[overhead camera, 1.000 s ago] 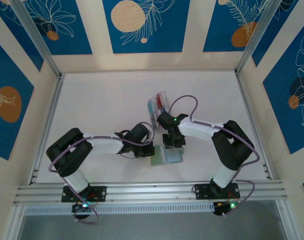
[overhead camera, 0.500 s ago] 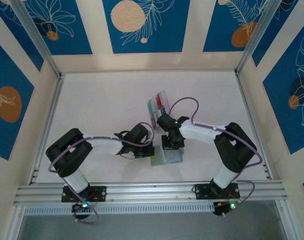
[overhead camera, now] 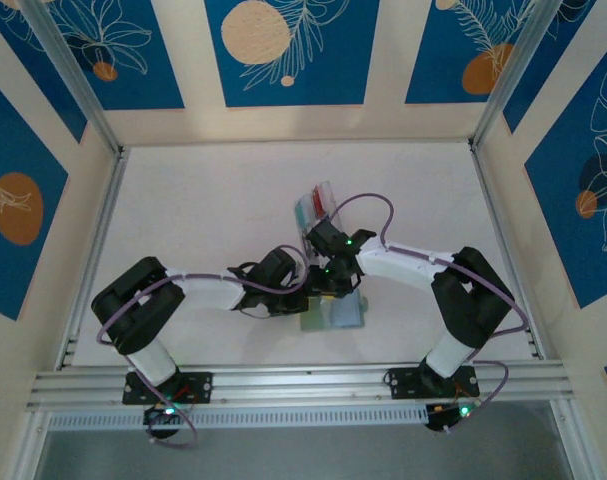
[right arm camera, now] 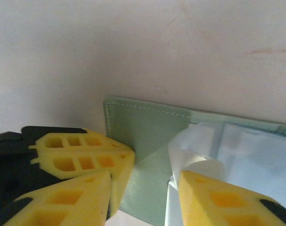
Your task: Put the credit cards into the card holder
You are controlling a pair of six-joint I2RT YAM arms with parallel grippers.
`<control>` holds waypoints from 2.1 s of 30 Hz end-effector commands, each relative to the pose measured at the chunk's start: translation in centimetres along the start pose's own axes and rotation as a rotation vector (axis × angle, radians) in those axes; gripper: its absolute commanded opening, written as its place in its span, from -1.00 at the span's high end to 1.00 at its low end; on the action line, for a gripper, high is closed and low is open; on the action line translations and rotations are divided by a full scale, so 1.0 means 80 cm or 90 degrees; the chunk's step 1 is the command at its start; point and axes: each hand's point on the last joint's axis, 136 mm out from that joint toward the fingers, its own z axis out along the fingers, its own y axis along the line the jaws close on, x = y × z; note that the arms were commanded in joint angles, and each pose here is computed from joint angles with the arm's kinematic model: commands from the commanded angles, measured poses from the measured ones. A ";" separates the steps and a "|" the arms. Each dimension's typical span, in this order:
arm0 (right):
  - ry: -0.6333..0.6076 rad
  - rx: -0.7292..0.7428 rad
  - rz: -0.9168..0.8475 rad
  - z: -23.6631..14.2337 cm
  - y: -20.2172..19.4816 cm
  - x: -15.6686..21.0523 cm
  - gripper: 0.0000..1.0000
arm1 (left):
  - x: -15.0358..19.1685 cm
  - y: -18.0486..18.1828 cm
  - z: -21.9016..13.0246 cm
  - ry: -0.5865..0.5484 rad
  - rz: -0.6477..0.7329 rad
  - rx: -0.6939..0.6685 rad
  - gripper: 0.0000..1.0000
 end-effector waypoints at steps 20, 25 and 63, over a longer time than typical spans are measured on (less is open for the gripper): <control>0.056 -0.029 0.122 -0.021 -0.034 0.090 -0.37 | 0.039 0.047 0.018 0.053 -0.050 -0.056 0.97; 0.026 0.051 0.107 -0.034 -0.061 0.091 -0.36 | 0.039 0.046 0.019 0.055 -0.047 -0.055 0.97; 0.057 0.129 0.044 0.025 -0.102 0.028 0.69 | 0.040 0.051 0.019 0.056 -0.050 -0.066 0.98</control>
